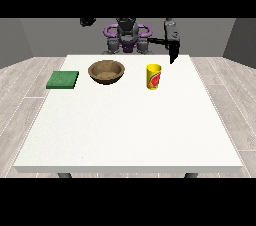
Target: Pick the cup and pour the ball into the bowl, then pick the bowl and place it on the pad
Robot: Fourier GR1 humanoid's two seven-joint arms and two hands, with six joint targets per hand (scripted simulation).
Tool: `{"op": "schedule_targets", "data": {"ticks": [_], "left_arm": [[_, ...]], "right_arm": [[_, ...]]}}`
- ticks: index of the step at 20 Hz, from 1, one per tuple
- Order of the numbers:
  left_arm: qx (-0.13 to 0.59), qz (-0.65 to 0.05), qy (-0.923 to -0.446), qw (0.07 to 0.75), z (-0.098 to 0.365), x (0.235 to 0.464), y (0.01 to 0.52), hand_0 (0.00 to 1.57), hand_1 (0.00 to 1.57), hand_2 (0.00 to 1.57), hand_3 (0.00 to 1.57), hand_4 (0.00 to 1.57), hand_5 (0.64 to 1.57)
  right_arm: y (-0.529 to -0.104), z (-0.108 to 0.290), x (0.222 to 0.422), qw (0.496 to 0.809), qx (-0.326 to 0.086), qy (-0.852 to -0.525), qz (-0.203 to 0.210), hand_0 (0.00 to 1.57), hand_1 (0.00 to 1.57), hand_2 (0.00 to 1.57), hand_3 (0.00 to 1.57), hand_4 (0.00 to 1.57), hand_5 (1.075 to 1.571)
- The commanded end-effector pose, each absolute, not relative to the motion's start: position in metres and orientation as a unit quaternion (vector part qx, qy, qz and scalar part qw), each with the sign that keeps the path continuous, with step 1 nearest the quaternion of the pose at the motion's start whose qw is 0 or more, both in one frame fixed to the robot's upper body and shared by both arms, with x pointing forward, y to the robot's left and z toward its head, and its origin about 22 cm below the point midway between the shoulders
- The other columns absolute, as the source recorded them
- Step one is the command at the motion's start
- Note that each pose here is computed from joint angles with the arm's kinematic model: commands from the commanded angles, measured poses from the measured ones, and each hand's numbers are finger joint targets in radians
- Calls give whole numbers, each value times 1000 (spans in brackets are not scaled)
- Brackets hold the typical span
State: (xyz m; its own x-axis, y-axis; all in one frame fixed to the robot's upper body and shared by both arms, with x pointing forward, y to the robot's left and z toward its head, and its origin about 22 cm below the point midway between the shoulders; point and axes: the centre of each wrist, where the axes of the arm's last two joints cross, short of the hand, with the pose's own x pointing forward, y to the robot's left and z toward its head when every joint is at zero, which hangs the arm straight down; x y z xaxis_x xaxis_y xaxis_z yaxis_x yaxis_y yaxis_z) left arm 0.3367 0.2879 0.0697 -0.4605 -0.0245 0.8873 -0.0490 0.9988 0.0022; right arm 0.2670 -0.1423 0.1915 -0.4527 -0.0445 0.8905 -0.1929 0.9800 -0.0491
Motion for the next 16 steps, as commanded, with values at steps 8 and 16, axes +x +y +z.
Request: {"op": "schedule_targets", "data": {"ticks": [8, 16], "left_arm": [[25, 31, -842, 538, 1, 346, 299, 0, 0, 0, 0, 0, 1444], [40, 42, -842, 536, -30, 347, 311, 0, 0, 0, 0, 0, 1418]], "right_arm": [[-183, 197, 264, 504, 67, -859, 62, 0, 0, 0, 0, 0, 1568], [-212, 208, 246, 506, 80, -856, 72, 0, 0, 0, 0, 0, 1568]]}}
